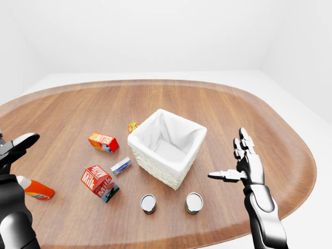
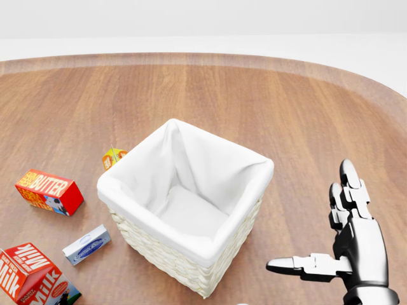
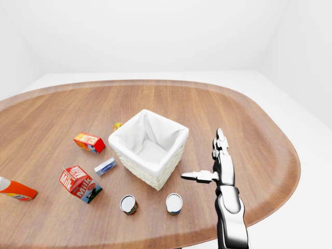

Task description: Pick up the alphabet soup, and put it in the basket.

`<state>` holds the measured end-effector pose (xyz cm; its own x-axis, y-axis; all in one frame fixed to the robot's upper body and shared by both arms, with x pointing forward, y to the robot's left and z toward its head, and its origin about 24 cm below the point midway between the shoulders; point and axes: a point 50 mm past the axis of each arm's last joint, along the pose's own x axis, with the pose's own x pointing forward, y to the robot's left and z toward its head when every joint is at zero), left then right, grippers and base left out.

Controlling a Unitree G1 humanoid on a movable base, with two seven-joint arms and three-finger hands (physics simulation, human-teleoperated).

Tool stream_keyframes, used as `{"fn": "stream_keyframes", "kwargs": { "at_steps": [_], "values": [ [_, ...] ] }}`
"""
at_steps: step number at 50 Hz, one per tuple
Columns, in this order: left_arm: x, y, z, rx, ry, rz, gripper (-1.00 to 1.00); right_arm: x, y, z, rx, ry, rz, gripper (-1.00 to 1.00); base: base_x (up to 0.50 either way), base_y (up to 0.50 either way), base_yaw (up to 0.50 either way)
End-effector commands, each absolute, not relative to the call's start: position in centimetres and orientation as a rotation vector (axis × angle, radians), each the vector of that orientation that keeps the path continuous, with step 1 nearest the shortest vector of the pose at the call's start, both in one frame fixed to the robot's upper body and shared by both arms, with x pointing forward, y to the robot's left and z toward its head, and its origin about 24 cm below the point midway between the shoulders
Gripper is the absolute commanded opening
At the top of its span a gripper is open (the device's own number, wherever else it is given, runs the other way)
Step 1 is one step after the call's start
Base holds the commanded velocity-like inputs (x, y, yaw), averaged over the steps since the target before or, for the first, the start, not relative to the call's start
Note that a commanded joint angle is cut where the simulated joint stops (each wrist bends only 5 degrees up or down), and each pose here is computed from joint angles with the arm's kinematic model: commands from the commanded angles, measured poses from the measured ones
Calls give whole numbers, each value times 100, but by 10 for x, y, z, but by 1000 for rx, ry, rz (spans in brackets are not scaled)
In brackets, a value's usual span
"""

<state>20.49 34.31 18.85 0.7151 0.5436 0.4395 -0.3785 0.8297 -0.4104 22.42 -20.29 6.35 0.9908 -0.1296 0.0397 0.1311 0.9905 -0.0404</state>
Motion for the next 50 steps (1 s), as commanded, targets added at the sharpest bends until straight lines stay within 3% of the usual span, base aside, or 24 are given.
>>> {"fn": "stream_keyframes", "kwargs": {
  "at_steps": [1, 21, 50],
  "values": [
    [203, 343, 190, -301, -585, 523, 100, 208, -202, 71, -122, -53, -77, 100, 0, 0, 0],
    [205, 342, 187, -295, -575, 517, 100, 166, -212, 64, -187, 44, -4, 100, 0, 0, 0],
    [205, 342, 187, -294, -572, 518, 100, 162, -209, 63, -188, 60, 20, 100, 0, 0, 0]
  ]
}}
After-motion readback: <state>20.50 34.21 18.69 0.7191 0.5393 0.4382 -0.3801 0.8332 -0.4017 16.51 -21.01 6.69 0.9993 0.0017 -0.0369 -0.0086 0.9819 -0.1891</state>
